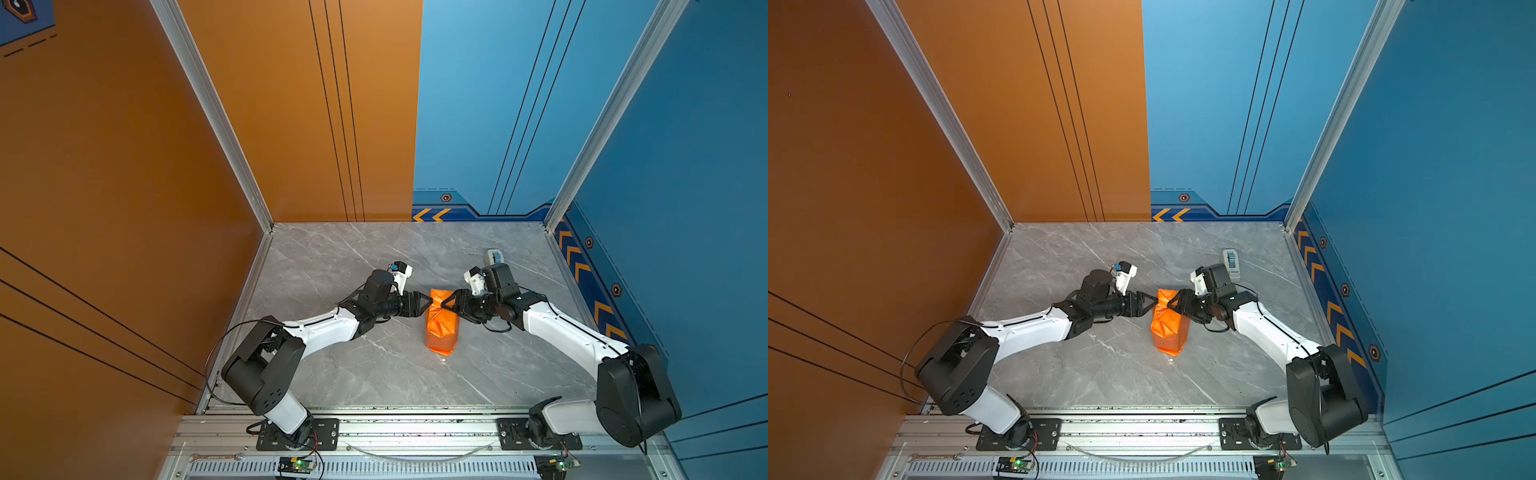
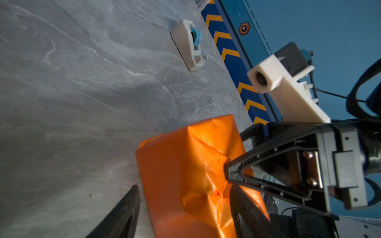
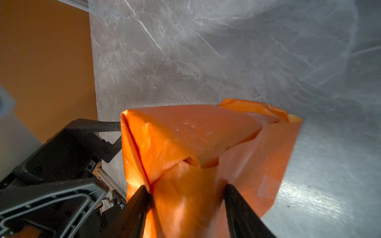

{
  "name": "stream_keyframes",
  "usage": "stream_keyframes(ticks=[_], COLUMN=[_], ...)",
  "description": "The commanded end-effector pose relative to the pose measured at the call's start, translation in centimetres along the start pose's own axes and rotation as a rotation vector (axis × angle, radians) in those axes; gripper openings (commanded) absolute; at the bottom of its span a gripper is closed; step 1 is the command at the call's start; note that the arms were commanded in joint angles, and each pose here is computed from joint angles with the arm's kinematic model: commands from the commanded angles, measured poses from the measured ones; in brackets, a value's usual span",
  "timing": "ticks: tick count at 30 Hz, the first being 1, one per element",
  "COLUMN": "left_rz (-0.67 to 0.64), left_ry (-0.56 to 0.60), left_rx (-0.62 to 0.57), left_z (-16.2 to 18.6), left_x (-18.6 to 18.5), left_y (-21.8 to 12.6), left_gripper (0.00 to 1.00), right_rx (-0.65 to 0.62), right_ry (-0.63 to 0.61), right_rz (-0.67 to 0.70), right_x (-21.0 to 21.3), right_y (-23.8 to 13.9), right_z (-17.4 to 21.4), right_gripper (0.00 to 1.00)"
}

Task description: Wrap the gift box in paper

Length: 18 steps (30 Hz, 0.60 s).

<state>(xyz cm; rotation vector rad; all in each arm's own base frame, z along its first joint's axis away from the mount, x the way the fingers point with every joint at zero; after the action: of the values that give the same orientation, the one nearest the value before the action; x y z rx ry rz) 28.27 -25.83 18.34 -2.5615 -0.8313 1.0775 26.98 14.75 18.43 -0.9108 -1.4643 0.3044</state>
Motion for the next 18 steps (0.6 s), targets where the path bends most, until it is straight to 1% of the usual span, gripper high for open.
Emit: stream_keyframes(ticks=[1,4,8,9,11,13,15,18], left_rz=[0.021,-0.026,-0.109,-0.135,-0.201,-0.259,-0.299,-0.340], left_ry=[-0.018,-0.037,-0.021,-0.013,0.007,0.021,0.042,0.056], left_rx=[0.021,0.053,0.102,0.117,0.147,0.164,0.176,0.191], left_z=[1.3,2.5,3.9,4.2,4.7,4.9,5.2,5.5], left_x=[-0.1,0.8,1.3,1.2,1.3,1.5,1.6,1.8], left_y=[1.1,1.7,2.0,2.0,2.0,1.8,1.7,1.5], left_gripper=[0.67,0.63,0.58,0.57,0.56,0.55,0.54,0.54], right_rx=[0.082,0.069,0.042,0.036,0.013,-0.015,-0.056,-0.084], right_ry=[0.074,0.071,0.068,0.067,0.053,0.039,0.016,0.004], right_rz=[0.116,0.093,0.077,0.073,0.058,0.054,0.052,0.064], right_x=[-3.0,-2.6,-2.3,-2.2,-1.6,-1.0,-0.2,0.4], right_y=[1.3,1.0,0.3,0.2,-0.5,-1.5,-3.1,-5.0], right_z=[1.7,1.5,1.2,1.1,0.9,0.9,0.8,1.5], right_gripper=[0.60,0.61,0.63,0.67,0.76,0.82,0.84,0.86])
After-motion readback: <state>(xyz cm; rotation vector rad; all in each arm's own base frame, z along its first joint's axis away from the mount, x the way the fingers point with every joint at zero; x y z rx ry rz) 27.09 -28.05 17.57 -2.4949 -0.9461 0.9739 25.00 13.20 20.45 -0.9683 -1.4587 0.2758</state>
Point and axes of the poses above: each gripper's point midway between its finger pads, its own y axis out along the fingers, its own x axis along the line the jaws close on, z = x × y, the point moved 9 cm from there along -y, back along the fingers, and after that the axes turned 9 degrees about y, right-handed, at the moved point
